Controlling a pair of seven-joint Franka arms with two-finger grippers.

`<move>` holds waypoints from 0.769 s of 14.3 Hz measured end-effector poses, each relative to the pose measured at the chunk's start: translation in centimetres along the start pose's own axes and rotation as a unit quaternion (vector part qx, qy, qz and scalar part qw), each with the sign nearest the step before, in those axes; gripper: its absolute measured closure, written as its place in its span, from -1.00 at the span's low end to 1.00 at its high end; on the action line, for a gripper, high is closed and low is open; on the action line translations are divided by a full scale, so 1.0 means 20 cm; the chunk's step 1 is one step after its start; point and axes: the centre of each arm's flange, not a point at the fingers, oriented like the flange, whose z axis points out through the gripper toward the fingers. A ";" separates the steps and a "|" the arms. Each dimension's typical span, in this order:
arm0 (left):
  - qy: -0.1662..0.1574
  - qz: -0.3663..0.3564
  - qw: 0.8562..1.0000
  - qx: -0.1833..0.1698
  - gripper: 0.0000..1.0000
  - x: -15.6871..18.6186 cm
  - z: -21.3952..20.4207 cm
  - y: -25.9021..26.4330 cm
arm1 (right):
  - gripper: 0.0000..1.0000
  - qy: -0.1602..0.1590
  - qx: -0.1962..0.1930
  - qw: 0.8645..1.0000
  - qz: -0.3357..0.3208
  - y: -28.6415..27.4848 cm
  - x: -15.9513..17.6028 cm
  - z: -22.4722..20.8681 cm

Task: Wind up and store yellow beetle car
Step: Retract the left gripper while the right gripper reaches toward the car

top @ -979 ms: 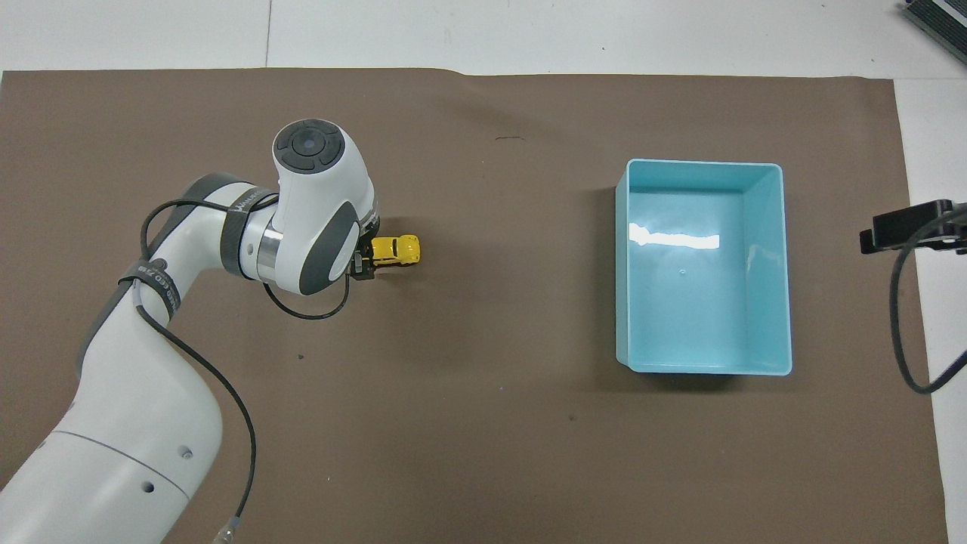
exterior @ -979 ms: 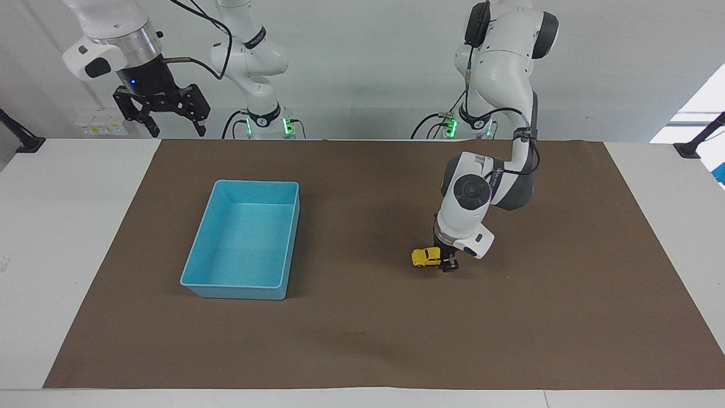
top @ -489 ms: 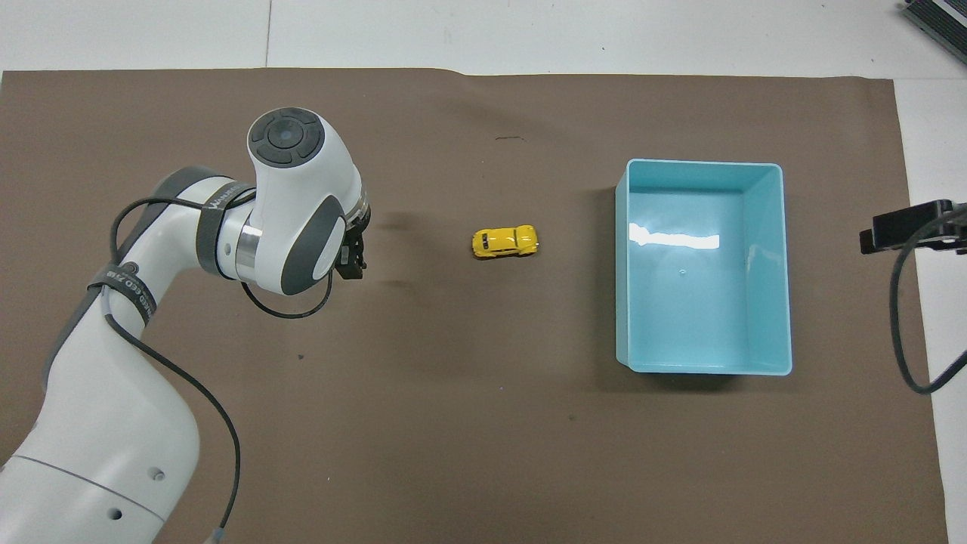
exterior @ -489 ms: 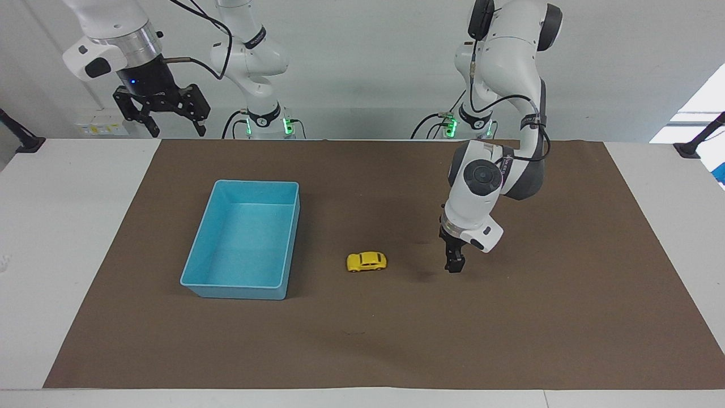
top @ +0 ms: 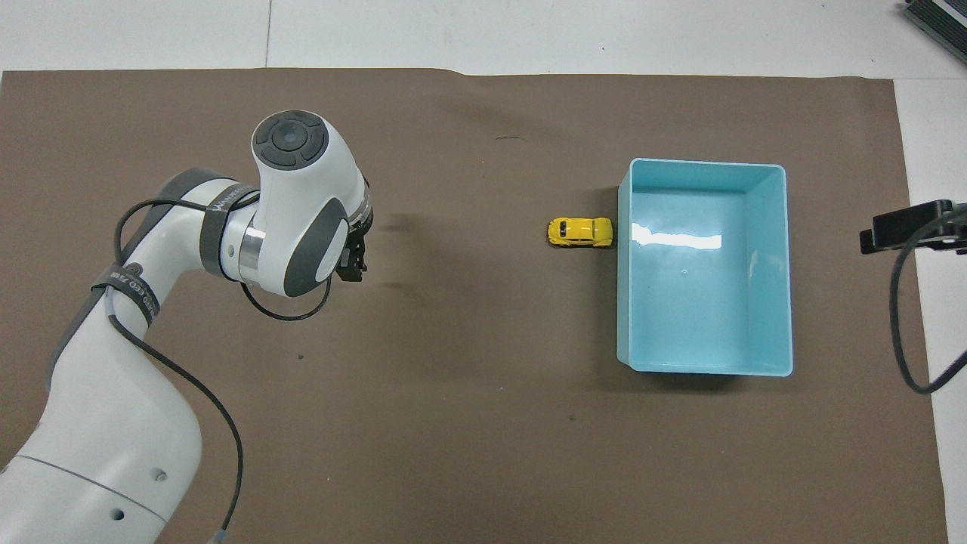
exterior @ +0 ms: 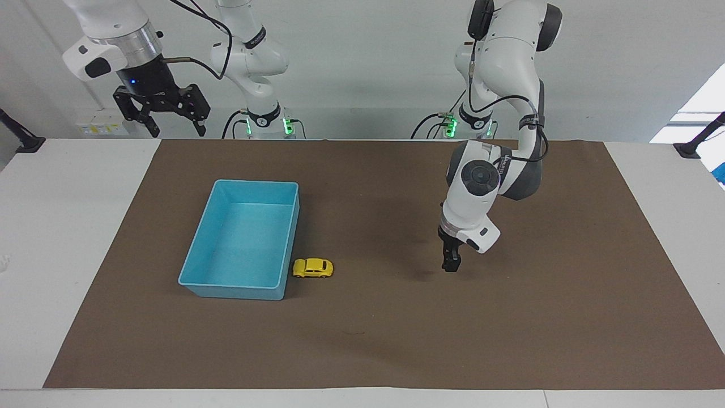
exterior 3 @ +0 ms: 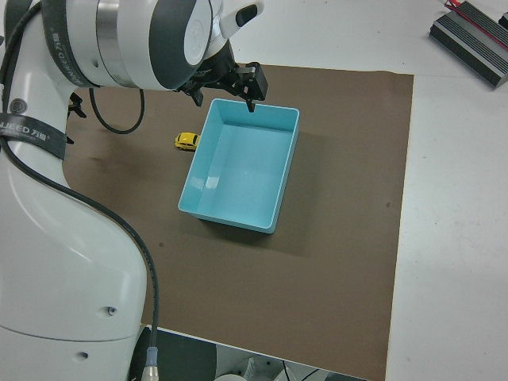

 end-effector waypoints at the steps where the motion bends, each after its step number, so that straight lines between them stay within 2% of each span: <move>1: -0.001 0.010 1.000 -0.002 -1.00 0.00 -0.01 0.00 | -1.00 0.000 0.000 1.000 0.000 0.00 0.00 0.00; 5: -0.006 0.063 0.998 -0.030 -1.00 0.01 -0.19 0.00 | -1.00 0.000 0.000 1.000 0.000 0.00 0.00 0.00; 11: -0.006 0.166 0.983 -0.081 -1.00 0.11 -0.52 -0.03 | -1.00 0.000 0.000 1.000 0.000 0.00 0.00 0.00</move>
